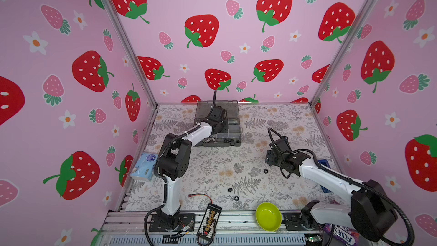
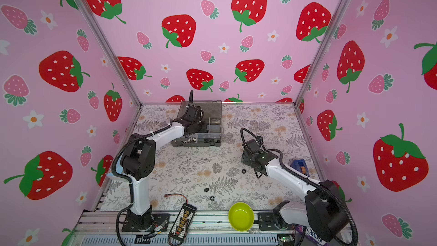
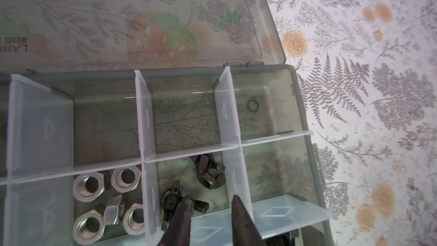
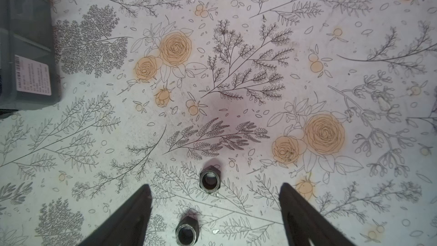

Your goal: Sort the screws and nuts into containers

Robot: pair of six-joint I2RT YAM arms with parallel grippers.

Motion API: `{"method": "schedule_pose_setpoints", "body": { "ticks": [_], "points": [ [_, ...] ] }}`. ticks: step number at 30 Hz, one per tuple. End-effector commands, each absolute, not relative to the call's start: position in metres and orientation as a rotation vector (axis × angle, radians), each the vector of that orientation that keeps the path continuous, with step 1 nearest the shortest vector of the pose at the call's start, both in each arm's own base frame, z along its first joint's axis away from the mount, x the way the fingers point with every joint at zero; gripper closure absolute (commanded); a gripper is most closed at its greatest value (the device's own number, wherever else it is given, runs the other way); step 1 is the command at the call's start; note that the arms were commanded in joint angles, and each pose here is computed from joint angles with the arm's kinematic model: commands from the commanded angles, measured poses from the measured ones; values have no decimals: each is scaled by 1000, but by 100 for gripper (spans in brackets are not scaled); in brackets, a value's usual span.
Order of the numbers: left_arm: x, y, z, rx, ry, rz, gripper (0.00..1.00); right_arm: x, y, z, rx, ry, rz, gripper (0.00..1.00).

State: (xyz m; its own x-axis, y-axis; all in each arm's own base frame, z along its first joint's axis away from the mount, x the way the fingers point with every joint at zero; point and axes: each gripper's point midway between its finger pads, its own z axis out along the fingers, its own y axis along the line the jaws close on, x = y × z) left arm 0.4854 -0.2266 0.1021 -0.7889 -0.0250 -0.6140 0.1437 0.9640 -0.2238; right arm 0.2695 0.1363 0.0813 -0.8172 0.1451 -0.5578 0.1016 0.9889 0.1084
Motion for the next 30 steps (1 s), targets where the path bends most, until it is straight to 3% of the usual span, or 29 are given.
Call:
{"method": "schedule_pose_setpoints", "body": {
  "ticks": [1,10,22,30],
  "points": [
    [480,-223,143,57,2382,-391,60,259,130,70,189,2586,79,20],
    [438,-197,176,-46,2323,-416,0,254,137,49,134,2676,62,38],
    [377,-150,187,-177,2270,-358,1,265,148,33,85,2720,45,52],
    [362,-143,180,-213,2278,-373,1,271,151,23,81,2744,62,61]
  ]
}}
